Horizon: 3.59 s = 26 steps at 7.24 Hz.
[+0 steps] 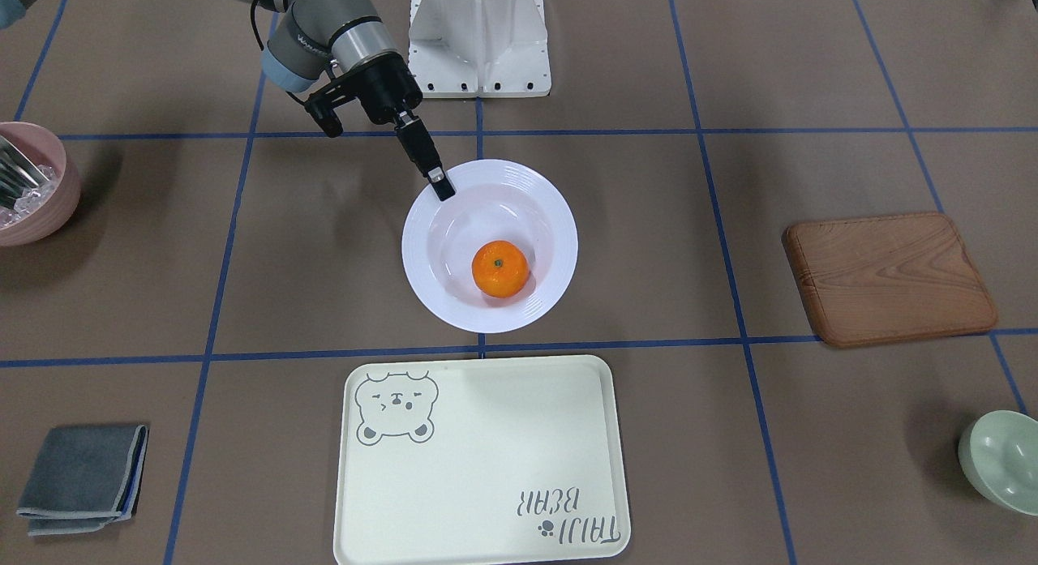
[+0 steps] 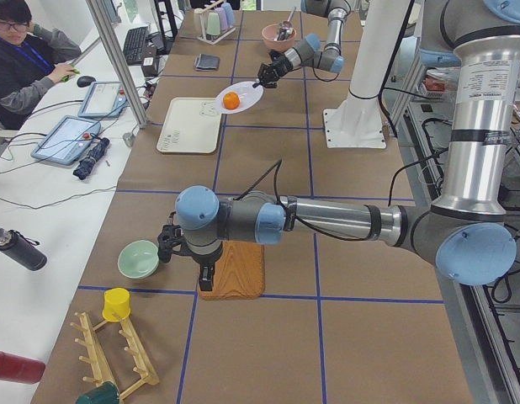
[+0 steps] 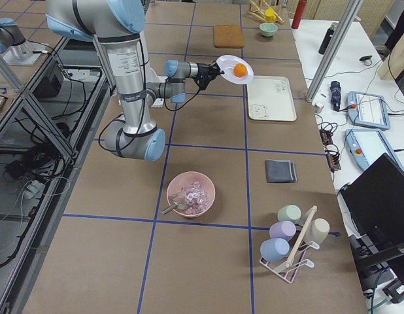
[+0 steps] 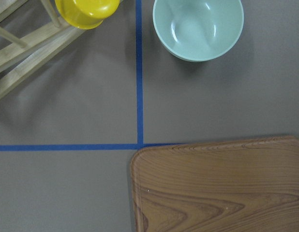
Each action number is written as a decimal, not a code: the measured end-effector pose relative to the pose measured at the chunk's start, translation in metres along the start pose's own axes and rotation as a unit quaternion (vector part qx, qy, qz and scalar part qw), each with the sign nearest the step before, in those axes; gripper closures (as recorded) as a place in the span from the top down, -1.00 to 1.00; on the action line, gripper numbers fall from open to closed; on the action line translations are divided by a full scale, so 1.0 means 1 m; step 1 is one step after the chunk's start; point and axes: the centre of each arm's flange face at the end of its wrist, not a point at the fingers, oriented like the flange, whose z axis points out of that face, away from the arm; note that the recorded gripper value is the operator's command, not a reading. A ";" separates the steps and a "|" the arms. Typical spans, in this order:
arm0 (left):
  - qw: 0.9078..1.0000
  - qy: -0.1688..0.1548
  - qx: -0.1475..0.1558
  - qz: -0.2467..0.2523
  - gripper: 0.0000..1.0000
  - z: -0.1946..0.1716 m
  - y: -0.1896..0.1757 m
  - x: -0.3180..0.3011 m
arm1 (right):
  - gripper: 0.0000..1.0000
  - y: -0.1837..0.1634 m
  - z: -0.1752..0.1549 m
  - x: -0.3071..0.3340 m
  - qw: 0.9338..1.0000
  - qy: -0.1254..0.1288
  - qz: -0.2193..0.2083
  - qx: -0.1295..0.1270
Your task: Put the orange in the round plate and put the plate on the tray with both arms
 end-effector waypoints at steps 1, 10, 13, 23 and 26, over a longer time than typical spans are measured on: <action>1.000 -0.001 0.002 -0.002 0.97 -0.001 0.004 -0.002 | -1.00 -0.012 0.034 -0.003 1.000 -0.001 -0.009 0.021; 1.000 0.000 0.006 -0.001 0.97 -0.006 -0.001 0.004 | -0.49 -0.037 0.249 0.001 0.986 0.049 -0.024 0.160; 1.000 0.000 0.007 0.000 0.97 -0.006 -0.003 0.005 | 1.00 -0.021 0.211 0.020 0.988 0.062 -0.071 0.124; 1.000 0.000 0.003 -0.001 0.97 -0.002 0.003 0.001 | 1.00 -0.348 0.076 -0.127 0.701 0.413 -0.569 -0.122; 1.000 -0.001 0.003 0.000 0.97 -0.002 0.004 -0.001 | 1.00 -0.524 -0.034 -0.161 0.616 0.439 -0.620 -0.207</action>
